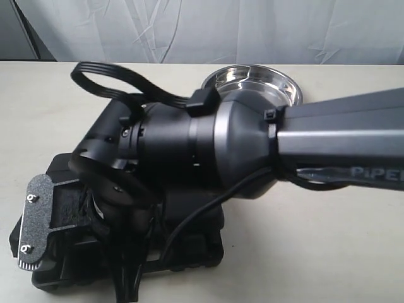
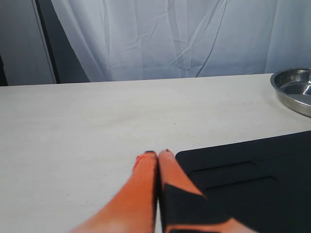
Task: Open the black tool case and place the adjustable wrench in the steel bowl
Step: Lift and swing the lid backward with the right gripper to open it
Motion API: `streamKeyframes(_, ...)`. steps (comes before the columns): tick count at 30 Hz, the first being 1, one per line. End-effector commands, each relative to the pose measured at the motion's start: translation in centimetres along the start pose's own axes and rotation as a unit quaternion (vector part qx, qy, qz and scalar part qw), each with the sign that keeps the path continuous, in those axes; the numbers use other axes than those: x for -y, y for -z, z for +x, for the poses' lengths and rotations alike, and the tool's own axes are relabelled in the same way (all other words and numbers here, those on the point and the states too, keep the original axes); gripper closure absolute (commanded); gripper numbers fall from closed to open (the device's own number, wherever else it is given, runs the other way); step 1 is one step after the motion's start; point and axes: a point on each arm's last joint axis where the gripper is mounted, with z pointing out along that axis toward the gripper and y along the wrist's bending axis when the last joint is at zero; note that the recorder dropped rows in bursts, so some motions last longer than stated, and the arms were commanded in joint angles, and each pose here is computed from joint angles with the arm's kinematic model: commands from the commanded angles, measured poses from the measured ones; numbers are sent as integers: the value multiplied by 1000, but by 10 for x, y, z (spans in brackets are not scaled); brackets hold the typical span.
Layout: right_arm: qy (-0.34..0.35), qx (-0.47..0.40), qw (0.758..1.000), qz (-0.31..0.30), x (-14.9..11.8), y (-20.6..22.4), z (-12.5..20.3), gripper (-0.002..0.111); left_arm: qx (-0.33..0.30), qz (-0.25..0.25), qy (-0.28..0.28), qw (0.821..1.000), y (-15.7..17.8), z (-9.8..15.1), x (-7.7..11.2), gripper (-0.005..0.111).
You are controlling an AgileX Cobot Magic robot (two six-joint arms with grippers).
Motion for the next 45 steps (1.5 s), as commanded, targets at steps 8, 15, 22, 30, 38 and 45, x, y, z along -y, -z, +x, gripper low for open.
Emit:
streamKeyframes(8,14,23,998,52,11,12,-3,109,0,-1,0,1000,0,1,0,107)
streamKeyframes(15,1,37,990,138,26,36,-1,109,0,-1,0,1000,0,1,0,107)
streamKeyframes(22,-1,70,978,197,35,57,-3,109,0,-1,-1,1000,0,1,0,107)
streamKeyframes(30,1,101,964,246,43,62,-7,109,0,-1,-1,1000,0,1,0,107)
streamKeyframes(38,-2,110,954,280,49,66,-9,109,0,-1,-1,1000,0,1,0,107)
streamKeyframes(45,-14,103,943,316,75,50,3,109,0,-1,0,1000,0,1,0,107)
